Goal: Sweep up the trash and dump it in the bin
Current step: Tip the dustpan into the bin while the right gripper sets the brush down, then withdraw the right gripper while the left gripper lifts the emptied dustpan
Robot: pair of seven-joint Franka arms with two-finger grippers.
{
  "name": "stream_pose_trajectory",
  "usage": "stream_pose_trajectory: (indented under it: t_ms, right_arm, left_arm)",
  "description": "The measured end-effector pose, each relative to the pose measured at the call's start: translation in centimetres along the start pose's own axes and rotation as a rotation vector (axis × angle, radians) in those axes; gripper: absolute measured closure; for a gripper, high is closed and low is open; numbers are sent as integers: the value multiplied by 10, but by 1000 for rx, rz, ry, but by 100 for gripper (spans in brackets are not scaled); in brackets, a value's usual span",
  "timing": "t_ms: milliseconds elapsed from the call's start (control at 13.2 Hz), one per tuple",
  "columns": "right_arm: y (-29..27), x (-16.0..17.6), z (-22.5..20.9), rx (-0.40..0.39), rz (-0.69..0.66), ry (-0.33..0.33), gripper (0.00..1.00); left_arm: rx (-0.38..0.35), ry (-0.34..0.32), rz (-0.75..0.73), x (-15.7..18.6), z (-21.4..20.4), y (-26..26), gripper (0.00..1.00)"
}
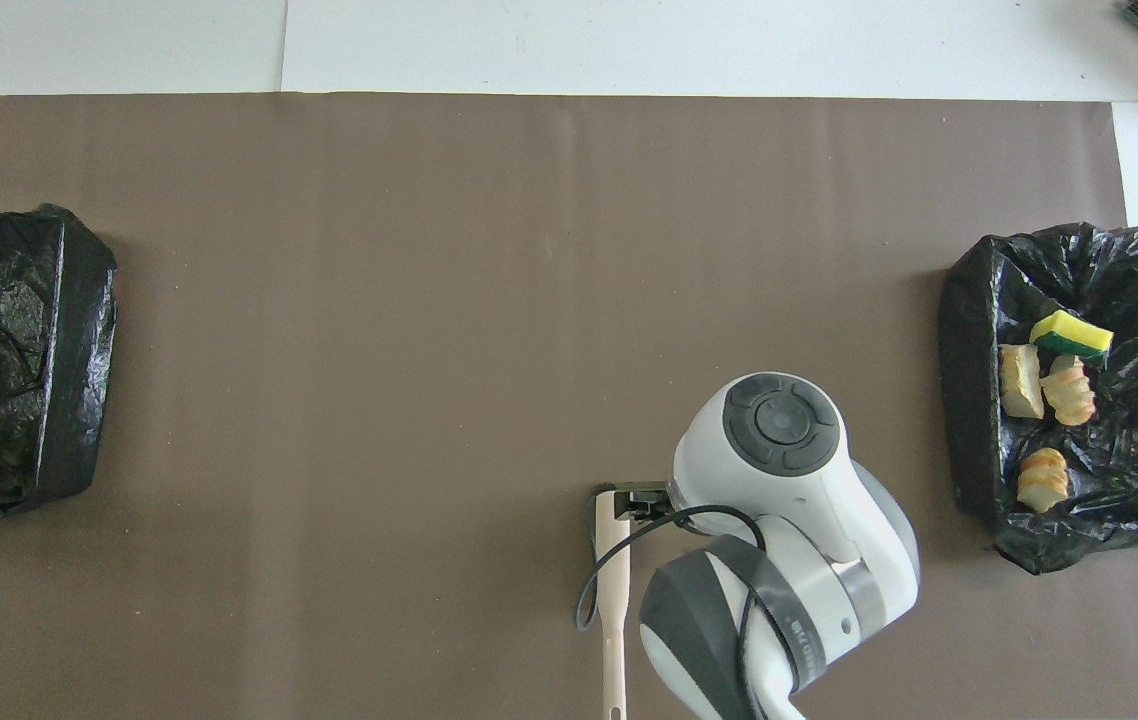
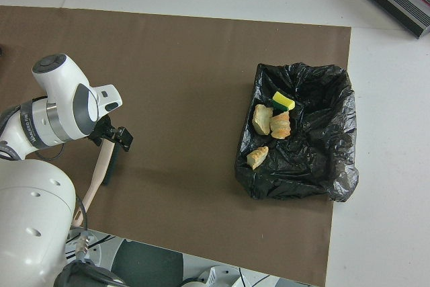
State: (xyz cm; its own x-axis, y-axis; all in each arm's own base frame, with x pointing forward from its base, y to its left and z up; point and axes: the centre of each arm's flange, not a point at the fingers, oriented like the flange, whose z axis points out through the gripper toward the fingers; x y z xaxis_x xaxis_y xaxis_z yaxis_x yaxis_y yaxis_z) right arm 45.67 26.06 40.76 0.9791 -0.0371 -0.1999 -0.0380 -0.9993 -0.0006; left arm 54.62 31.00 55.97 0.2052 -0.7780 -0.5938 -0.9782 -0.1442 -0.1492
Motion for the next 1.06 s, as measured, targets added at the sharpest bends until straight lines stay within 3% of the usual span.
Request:
stream_pose_trajectory:
  t_ms: [228,532,836,1064]
  right_arm:
    - [29,28,-56,-10,12,92,0]
    - [66,44,-130,7,76,172,0]
    - [156,36,-221,14,132,191,0]
    - [210,26,-254,16,137,180,0]
  left_arm:
    - [9,-43,11,-6,-6,-1,68]
    - [0,-27,-13,7,-24,-4,68]
    - [-61,147,-80,57,-44,-7,68]
    - [-120,301,-222,89,-56,-7,68]
